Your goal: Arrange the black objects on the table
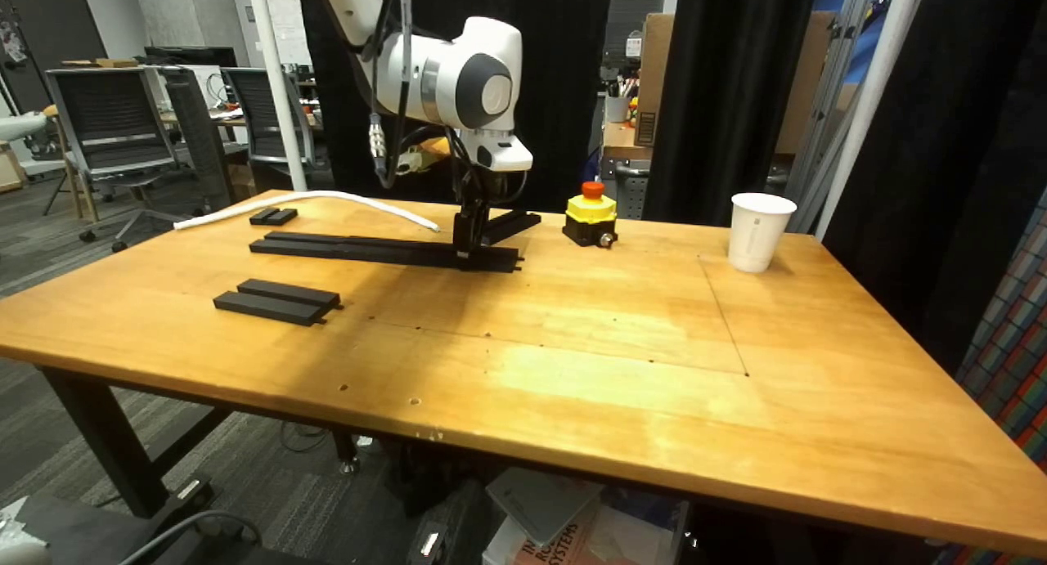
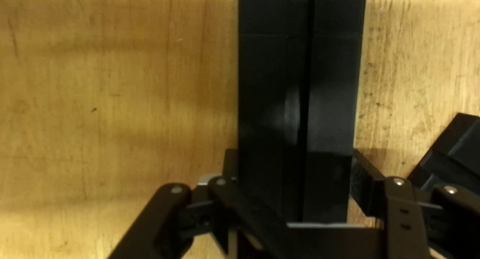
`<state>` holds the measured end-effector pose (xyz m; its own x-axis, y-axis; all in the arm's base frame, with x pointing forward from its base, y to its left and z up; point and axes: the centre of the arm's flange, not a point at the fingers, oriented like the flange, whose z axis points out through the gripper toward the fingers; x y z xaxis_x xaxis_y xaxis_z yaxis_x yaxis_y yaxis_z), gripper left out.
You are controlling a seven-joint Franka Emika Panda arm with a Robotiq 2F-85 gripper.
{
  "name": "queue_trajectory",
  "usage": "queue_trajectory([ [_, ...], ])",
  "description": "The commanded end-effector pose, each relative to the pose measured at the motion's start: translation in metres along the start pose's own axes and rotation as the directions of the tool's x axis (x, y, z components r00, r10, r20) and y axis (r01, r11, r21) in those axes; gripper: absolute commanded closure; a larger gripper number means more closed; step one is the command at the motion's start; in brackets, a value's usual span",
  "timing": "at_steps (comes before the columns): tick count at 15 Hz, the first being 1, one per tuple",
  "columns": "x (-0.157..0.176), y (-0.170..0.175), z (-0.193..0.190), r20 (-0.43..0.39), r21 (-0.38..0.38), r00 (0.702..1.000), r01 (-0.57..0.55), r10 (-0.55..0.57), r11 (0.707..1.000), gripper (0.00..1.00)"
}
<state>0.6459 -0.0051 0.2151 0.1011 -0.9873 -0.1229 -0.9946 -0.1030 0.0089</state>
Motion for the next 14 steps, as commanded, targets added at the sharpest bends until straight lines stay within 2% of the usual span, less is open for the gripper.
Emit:
queue_trajectory([
  [1,-0.007,-0.011,0.012,0.013,-0.017,1.000,-0.015,0.015,1.000,0.55],
  [6,-0.007,-0.011,0.011,0.017,-0.015,1.000,-0.013,0.013,1.000,0.55],
  [7,-0.007,-0.012,0.010,0.023,-0.013,1.000,-0.009,0.009,1.000,0.44],
  [8,-0.008,-0.011,0.009,0.033,-0.011,0.999,0.000,0.001,1.000,0.07],
  [9,-0.009,-0.011,0.007,0.032,-0.010,0.999,-0.003,0.003,1.000,0.07],
  [11,-0.014,-0.009,0.004,0.038,-0.011,0.999,0.005,-0.005,1.000,0.00],
  [14,-0.028,-0.008,-0.004,0.040,-0.012,0.999,0.020,-0.019,1.000,0.00],
])
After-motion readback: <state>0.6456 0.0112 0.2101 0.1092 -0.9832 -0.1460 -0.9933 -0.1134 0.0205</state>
